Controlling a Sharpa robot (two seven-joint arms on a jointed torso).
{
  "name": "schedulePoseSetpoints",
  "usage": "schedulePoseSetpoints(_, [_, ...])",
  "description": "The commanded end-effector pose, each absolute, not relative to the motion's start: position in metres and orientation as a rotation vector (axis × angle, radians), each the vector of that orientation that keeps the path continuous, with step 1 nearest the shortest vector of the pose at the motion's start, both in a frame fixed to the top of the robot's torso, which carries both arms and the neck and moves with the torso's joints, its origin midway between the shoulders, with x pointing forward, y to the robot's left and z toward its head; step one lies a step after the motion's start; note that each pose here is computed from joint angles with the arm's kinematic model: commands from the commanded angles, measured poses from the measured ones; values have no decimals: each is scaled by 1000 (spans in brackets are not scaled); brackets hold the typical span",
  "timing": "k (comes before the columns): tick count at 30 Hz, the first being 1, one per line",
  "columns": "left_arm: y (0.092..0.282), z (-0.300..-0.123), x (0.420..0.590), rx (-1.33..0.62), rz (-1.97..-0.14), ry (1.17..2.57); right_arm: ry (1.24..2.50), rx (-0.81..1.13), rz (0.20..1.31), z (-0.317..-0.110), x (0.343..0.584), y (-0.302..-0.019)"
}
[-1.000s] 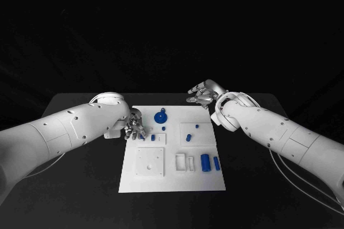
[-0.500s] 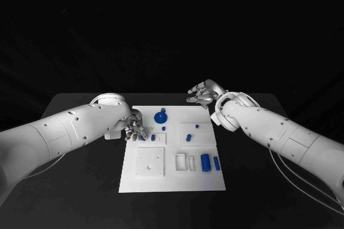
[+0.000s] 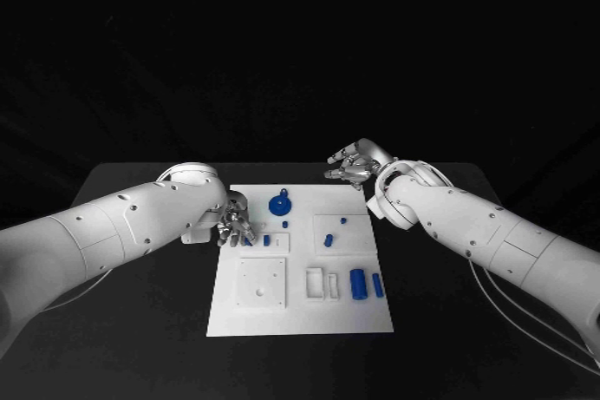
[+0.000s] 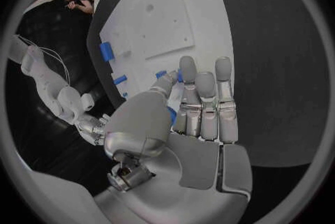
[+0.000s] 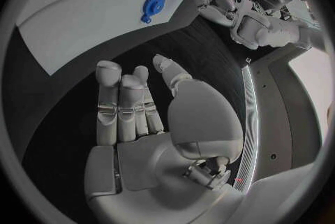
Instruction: Assemble the parts on the task board
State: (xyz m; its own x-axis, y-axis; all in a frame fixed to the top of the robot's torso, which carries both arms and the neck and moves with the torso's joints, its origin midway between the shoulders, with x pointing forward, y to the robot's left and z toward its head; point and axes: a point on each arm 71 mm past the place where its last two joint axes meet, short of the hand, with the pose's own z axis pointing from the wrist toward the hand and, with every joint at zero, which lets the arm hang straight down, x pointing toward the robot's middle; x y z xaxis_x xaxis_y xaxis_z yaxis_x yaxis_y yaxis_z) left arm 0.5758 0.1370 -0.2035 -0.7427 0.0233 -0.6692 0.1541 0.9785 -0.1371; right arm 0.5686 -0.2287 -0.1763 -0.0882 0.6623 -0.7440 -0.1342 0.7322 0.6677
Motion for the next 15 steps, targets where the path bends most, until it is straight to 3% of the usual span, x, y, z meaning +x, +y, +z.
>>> schedulePoseSetpoints(1, [135,-206,573,146,-245,2422,1533,432,704,-177,568,-227])
schedulePoseSetpoints(15, [134,-209,574,138,-232,2420,1534,431,705,-176,568,-226])
